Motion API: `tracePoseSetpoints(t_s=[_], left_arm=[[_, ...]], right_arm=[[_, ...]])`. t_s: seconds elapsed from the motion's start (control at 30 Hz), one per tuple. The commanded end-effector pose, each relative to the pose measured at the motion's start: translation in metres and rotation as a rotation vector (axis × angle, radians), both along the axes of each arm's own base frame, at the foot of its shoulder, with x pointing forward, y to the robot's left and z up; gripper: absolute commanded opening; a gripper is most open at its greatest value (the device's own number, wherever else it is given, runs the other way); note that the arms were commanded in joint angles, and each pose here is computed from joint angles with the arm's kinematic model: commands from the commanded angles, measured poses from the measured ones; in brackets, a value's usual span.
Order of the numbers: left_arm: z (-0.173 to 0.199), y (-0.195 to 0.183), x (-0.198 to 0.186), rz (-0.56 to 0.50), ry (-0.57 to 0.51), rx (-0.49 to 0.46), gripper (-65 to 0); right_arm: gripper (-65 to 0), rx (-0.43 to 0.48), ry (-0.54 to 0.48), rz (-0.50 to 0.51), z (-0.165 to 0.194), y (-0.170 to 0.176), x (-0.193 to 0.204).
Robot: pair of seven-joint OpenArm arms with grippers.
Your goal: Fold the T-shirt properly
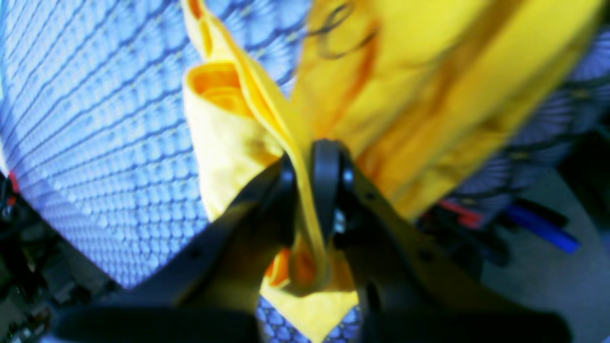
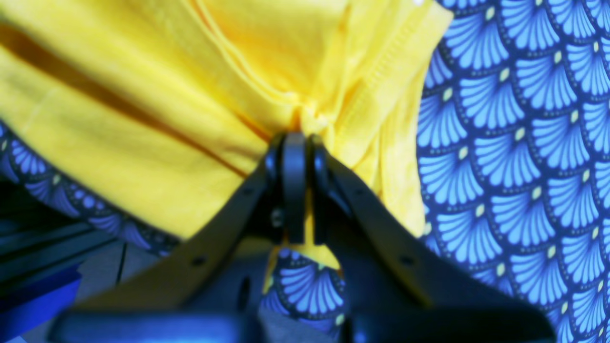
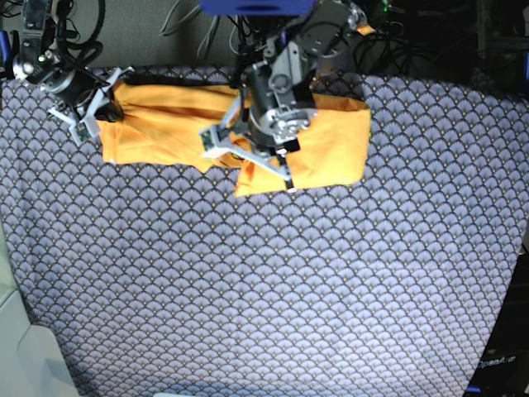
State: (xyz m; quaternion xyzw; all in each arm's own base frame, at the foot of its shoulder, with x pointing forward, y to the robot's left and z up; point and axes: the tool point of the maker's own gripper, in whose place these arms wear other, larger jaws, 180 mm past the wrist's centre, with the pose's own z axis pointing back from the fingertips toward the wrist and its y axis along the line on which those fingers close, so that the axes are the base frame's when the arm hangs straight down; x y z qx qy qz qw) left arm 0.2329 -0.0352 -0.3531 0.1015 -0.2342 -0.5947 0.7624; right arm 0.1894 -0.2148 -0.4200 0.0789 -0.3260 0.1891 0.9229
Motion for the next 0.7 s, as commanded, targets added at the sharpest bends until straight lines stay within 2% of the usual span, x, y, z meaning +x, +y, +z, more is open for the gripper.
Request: tracePoseSetpoints(t_s=[0.0, 0.27, 0.47, 0.67], left_arm=[[0.011, -0.005, 0.007, 0.001, -0.035, -0.016, -65.0], [0.007, -0.006, 0.003, -0.011, -0.023, -0.009, -65.0], [0.006, -0.026, -0.012, -0.092, -0.020, -0.011, -65.0], [0.005, -0.026, -0.014, -0.094, -0.016, -0.010, -65.0]], right_arm=[[-65.0, -0.028, -0.008, 0.002, 0.004, -0.008, 0.002], [-65.0, -0.029, -0.008, 0.003, 0.004, -0.008, 0.002], [-65.0, -0.028, -0.008, 0.002, 0.004, -0.008, 0.002], [-65.0, -0.029, -0.008, 0.003, 0.004, -0.008, 0.002]])
